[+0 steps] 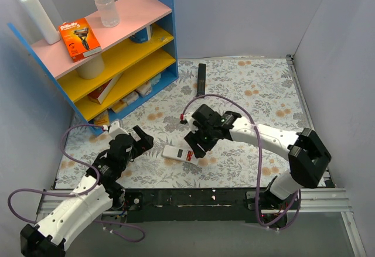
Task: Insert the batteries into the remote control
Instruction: Load the battery cover into the remote control.
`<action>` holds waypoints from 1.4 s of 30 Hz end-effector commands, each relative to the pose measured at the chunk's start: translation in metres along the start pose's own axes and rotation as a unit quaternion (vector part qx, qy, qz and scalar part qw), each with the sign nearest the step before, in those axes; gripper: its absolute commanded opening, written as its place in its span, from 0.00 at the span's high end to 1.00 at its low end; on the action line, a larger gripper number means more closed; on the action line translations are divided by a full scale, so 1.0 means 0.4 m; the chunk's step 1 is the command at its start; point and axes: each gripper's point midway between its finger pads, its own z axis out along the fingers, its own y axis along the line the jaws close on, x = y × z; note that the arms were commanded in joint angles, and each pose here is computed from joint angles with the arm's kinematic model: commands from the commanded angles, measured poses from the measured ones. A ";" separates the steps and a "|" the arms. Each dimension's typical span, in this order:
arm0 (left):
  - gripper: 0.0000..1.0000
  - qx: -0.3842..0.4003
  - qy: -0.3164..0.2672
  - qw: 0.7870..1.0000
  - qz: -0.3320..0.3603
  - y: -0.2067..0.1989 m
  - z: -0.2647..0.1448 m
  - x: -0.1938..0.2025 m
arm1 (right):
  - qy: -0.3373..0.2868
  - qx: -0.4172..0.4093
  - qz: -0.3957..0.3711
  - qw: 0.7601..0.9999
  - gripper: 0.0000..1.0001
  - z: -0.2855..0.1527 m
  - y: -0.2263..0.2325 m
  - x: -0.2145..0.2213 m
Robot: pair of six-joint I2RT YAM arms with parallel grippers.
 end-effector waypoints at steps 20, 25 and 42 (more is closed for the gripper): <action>0.18 0.027 0.255 0.958 0.131 -0.074 0.064 0.194 | -0.117 -0.018 0.419 0.900 0.50 0.052 -0.012 0.022; 0.20 0.037 0.275 0.951 0.135 -0.084 0.068 0.212 | -0.103 -0.015 0.444 0.890 0.51 0.078 -0.013 0.040; 0.26 0.051 0.297 0.941 0.156 -0.096 0.080 0.229 | -0.075 -0.022 0.491 0.868 0.55 0.133 -0.006 0.063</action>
